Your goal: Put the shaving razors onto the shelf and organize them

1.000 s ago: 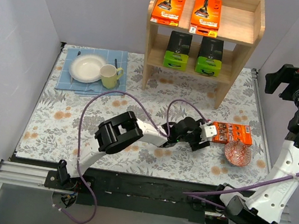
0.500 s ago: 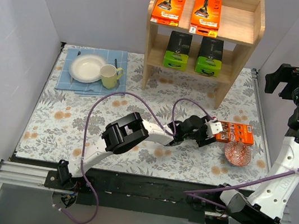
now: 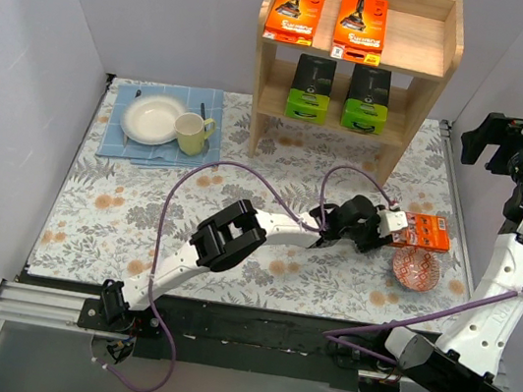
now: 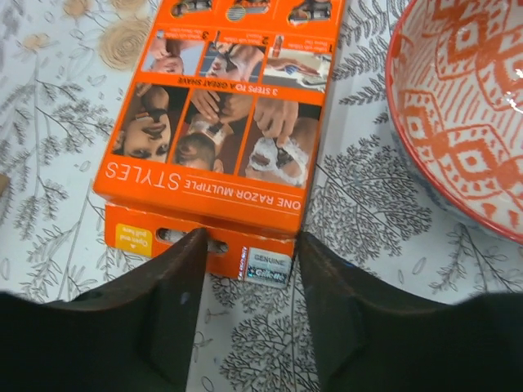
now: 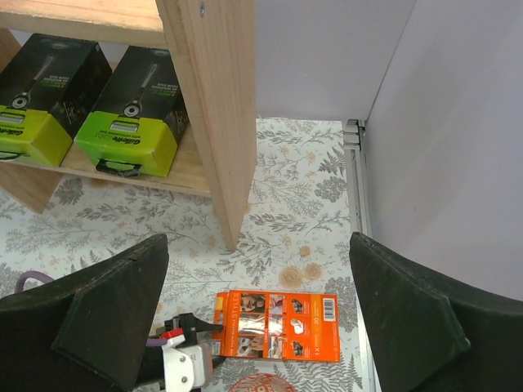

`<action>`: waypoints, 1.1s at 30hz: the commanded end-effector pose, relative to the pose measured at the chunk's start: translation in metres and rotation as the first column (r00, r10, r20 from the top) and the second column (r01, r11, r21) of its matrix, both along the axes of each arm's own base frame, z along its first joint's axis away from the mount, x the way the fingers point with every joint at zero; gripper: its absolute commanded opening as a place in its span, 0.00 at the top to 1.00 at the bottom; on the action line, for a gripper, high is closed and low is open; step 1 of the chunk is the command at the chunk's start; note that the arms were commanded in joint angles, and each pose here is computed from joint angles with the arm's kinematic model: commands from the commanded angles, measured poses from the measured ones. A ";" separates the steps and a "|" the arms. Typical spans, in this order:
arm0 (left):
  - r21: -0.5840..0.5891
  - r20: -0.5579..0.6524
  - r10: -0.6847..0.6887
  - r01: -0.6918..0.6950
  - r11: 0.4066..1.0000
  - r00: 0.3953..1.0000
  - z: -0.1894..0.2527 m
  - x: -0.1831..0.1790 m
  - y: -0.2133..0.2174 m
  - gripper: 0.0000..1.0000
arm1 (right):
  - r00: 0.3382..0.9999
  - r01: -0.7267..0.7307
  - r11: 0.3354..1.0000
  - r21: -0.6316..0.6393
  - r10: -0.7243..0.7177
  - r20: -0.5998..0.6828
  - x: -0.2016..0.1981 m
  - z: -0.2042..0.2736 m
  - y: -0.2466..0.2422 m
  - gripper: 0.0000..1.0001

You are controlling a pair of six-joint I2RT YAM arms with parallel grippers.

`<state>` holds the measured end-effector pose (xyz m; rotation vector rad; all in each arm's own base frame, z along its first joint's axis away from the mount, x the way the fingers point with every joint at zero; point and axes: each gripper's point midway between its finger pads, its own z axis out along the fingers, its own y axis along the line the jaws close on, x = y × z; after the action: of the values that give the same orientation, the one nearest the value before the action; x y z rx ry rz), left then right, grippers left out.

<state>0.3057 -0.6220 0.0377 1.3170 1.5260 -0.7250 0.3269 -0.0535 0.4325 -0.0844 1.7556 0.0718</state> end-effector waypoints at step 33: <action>0.095 -0.605 0.045 0.016 0.995 0.795 0.082 -0.117 0.204 1.00 | 0.978 -0.203 0.948 0.244 0.209 0.003 0.002 -0.030 0.047 0.04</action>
<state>0.1859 -0.4329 0.0881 1.3322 2.0324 -0.9992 0.3364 -0.0248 0.3904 -0.0363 1.8073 0.3632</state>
